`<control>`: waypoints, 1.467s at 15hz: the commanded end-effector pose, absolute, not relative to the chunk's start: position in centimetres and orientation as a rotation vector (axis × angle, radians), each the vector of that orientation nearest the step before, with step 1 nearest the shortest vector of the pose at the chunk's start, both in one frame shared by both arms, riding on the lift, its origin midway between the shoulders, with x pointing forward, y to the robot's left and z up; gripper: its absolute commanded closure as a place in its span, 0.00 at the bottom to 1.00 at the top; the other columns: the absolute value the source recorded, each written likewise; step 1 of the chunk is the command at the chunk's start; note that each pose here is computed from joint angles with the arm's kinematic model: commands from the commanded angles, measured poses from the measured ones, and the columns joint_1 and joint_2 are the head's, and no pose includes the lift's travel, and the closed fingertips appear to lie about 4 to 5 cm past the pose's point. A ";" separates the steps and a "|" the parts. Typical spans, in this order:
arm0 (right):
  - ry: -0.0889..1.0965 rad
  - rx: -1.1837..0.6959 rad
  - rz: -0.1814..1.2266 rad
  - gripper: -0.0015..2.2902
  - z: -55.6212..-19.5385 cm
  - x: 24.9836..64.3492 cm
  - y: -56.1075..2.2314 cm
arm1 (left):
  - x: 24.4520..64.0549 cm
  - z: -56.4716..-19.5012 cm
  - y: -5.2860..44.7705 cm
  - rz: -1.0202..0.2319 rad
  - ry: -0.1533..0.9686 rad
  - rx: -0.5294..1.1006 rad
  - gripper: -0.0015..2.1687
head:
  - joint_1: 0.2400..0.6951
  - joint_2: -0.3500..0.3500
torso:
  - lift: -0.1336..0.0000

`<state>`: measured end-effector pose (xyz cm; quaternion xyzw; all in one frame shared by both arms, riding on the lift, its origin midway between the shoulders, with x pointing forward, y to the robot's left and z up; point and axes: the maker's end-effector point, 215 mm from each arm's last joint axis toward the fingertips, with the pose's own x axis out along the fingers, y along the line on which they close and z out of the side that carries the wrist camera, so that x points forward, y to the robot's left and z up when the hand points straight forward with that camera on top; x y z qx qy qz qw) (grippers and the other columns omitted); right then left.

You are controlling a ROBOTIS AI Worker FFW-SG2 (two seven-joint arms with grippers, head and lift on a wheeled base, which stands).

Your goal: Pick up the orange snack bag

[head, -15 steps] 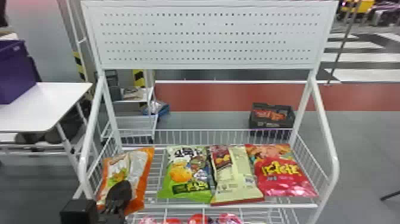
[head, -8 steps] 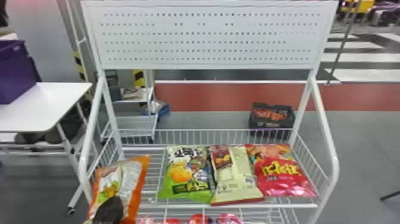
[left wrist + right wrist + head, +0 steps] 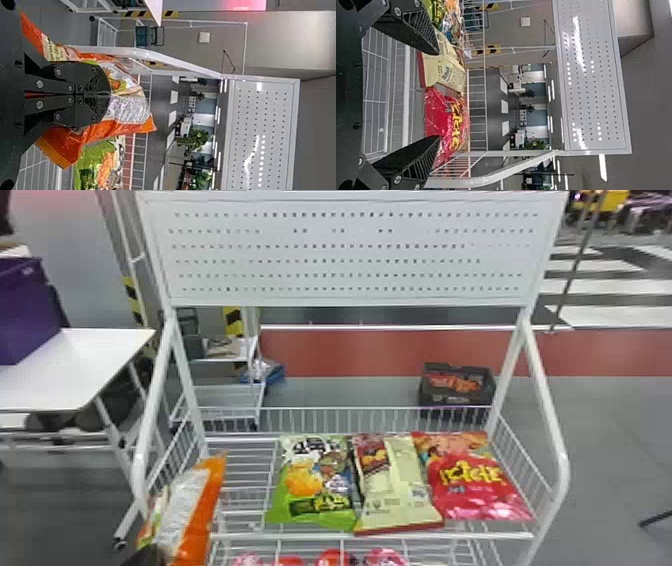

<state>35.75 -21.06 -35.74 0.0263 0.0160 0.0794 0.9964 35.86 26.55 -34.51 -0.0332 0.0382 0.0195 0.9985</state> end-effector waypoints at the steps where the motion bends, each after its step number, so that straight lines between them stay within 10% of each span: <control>1: 0.032 0.052 0.159 0.06 -35.7 35.8 -21.0 | 34.5 -33.9 26.7 0.042 0.051 -0.087 0.63 | 0.57 0.50 | 1.00; 22: 0.031 0.057 0.160 0.06 -35.7 35.6 -20.9 | 31.8 -34.3 27.3 0.053 0.034 -0.099 0.63 | 0.57 0.50 | 1.00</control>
